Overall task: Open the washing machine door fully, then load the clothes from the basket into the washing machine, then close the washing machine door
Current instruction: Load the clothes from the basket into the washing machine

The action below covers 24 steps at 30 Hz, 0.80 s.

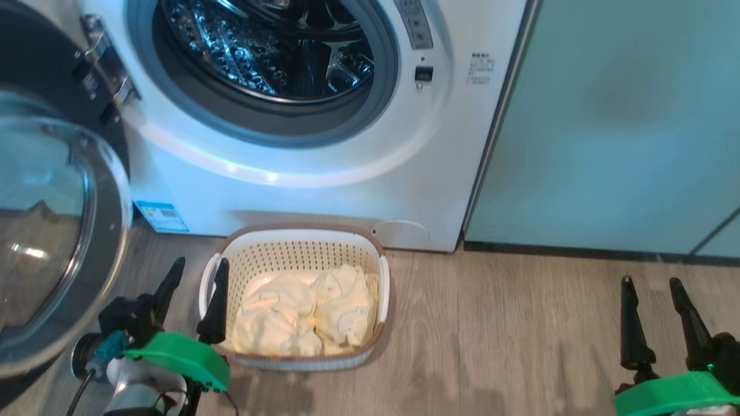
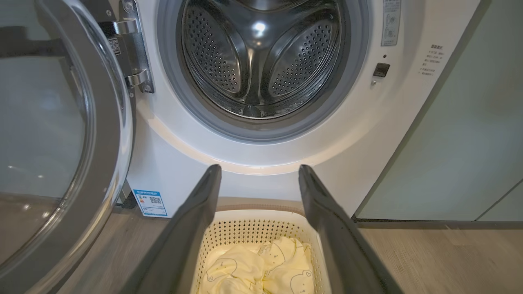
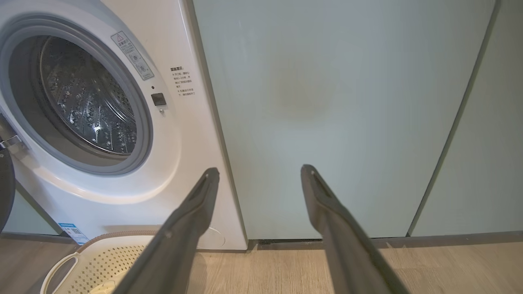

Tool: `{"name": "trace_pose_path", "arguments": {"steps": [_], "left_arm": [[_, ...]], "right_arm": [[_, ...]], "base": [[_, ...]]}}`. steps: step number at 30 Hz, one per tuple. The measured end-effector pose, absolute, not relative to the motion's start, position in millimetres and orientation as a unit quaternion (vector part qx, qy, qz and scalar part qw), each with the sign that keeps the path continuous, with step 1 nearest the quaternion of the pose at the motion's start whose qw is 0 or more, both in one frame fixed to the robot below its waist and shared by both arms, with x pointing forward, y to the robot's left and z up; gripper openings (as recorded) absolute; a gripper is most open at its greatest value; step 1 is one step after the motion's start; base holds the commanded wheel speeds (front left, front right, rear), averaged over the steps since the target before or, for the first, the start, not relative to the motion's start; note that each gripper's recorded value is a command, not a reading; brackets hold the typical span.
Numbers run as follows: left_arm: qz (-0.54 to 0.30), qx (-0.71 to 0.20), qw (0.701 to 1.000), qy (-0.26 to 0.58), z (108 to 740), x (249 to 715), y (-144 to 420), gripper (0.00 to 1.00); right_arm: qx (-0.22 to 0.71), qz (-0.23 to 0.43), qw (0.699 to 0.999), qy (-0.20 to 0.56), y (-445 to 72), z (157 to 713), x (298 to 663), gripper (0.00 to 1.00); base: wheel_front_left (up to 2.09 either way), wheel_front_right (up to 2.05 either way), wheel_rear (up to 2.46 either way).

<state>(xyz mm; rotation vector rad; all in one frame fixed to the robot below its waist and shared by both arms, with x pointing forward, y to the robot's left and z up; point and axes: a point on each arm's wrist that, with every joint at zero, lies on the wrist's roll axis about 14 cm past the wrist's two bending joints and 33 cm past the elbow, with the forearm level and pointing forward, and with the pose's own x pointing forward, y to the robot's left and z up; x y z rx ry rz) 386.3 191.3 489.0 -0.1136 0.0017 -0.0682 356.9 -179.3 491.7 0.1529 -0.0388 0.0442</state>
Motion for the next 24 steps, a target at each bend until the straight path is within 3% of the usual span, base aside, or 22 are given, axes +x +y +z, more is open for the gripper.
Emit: {"name": "trace_pose_path", "arguments": {"steps": [9,24], "left_arm": [[-0.036,-0.055,0.998,0.000,487.4,388.7,191.6,1.00],[-0.045,-0.054,0.998,0.004,484.3,387.8,186.7,1.00]], "right_arm": [[0.076,0.022,0.997,-0.015,-179.2,488.6,359.2,1.00],[0.076,0.021,0.997,-0.015,-179.6,488.9,359.0,1.00]], "base": [[1.10,-1.10,0.00],[0.06,-0.06,0.00]]}}
